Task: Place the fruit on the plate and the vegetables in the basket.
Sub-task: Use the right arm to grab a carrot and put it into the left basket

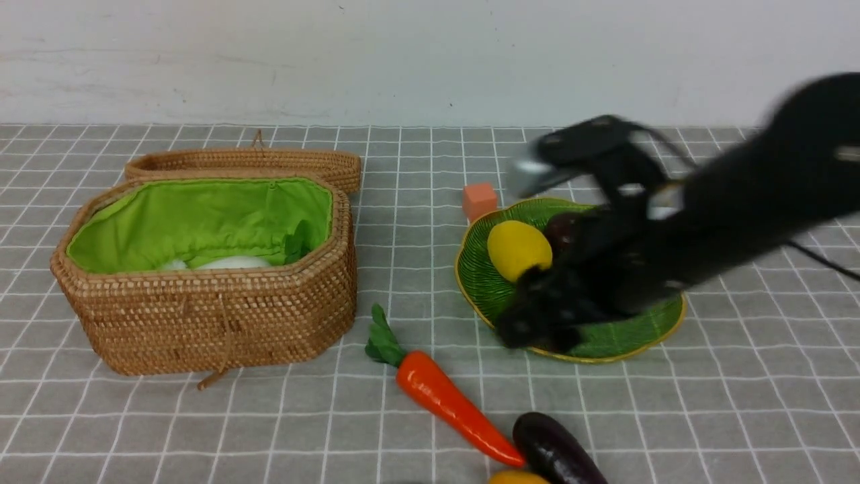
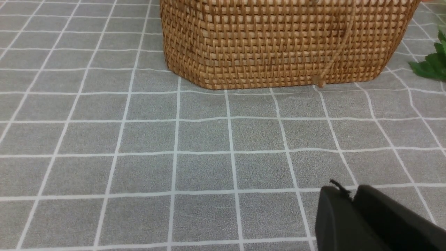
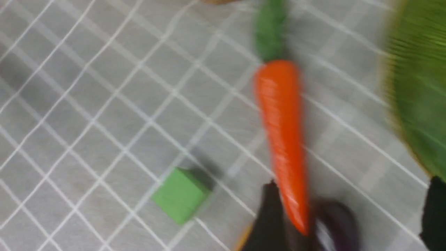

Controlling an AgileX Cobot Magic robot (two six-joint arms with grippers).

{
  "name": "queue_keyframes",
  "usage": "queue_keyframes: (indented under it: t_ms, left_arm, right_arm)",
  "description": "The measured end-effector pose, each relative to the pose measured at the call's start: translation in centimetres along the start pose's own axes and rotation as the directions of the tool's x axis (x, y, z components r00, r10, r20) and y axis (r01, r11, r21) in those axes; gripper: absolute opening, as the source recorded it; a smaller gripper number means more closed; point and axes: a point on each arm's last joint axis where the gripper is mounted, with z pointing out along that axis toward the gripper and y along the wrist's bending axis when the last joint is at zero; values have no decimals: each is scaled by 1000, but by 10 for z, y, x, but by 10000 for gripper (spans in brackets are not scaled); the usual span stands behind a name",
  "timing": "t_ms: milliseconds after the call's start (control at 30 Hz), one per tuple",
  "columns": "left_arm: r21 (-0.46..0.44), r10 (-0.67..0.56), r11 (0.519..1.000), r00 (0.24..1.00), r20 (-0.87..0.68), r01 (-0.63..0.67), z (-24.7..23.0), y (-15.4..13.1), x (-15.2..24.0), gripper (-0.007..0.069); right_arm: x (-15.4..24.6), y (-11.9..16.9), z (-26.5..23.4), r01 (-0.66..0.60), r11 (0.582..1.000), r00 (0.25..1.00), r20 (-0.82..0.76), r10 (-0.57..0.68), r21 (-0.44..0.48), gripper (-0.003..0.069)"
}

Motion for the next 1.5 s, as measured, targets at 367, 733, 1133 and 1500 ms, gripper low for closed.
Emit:
queue_keyframes:
  t_ms: [367, 733, 1133, 1500]
  left_arm:
    - [0, 0, 1000, 1000, 0, 0, 0, 0, 0, 74]
    - [0, 0, 1000, 1000, 0, 0, 0, 0, 0, 83]
    - [0, 0, 1000, 1000, 0, 0, 0, 0, 0, 92]
    - [0, 0, 1000, 1000, 0, 0, 0, 0, 0, 106]
  right_arm:
    - [-21, -4, 132, 102, 994, 973, -205, -105, -26, 540]
    - [-14, -12, 158, 112, 994, 953, -284, -110, -10, 342]
    - [-86, 23, 68, 180, 971, 981, -42, -189, -155, 342]
    - [-140, 45, 31, 324, 936, 862, 451, -234, -134, 342]
